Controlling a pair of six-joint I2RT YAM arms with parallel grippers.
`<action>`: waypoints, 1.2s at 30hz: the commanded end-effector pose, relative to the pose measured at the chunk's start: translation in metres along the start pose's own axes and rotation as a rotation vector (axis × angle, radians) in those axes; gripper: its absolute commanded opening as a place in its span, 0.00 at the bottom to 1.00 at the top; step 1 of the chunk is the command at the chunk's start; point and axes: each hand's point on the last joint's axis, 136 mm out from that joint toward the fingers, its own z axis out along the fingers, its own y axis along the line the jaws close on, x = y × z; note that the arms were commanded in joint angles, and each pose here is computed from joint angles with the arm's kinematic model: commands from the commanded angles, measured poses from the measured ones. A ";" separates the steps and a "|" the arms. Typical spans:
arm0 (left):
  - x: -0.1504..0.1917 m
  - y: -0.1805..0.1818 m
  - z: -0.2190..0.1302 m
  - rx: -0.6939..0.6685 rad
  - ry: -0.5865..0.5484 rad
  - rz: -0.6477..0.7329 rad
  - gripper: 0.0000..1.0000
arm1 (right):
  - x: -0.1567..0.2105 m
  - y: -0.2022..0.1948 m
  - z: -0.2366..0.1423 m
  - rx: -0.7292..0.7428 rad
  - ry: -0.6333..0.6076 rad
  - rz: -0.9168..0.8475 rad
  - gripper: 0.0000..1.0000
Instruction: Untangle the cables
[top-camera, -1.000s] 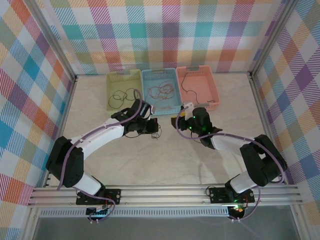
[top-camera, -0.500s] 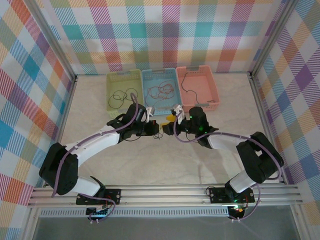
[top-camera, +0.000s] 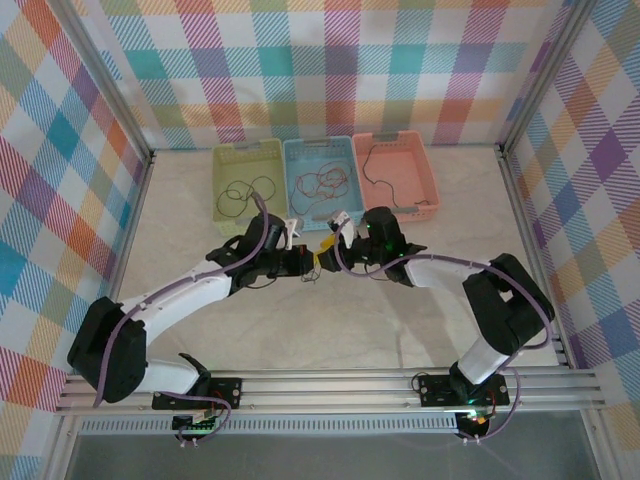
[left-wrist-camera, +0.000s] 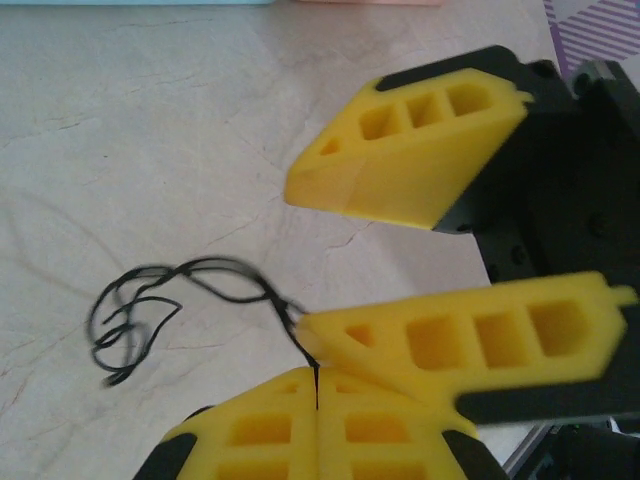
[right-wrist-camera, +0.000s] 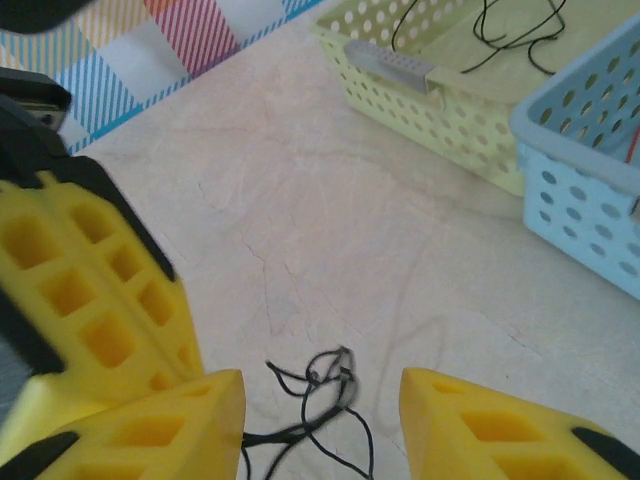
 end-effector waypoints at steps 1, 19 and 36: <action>-0.013 -0.019 -0.013 0.067 -0.076 0.026 0.00 | 0.013 0.007 0.006 -0.036 0.071 -0.011 0.44; -0.019 -0.030 -0.034 0.131 -0.170 0.041 0.00 | 0.025 0.010 0.018 -0.035 0.148 -0.024 0.44; -0.014 -0.038 -0.025 0.190 -0.126 0.026 0.00 | 0.018 0.000 0.021 0.052 0.109 -0.036 0.53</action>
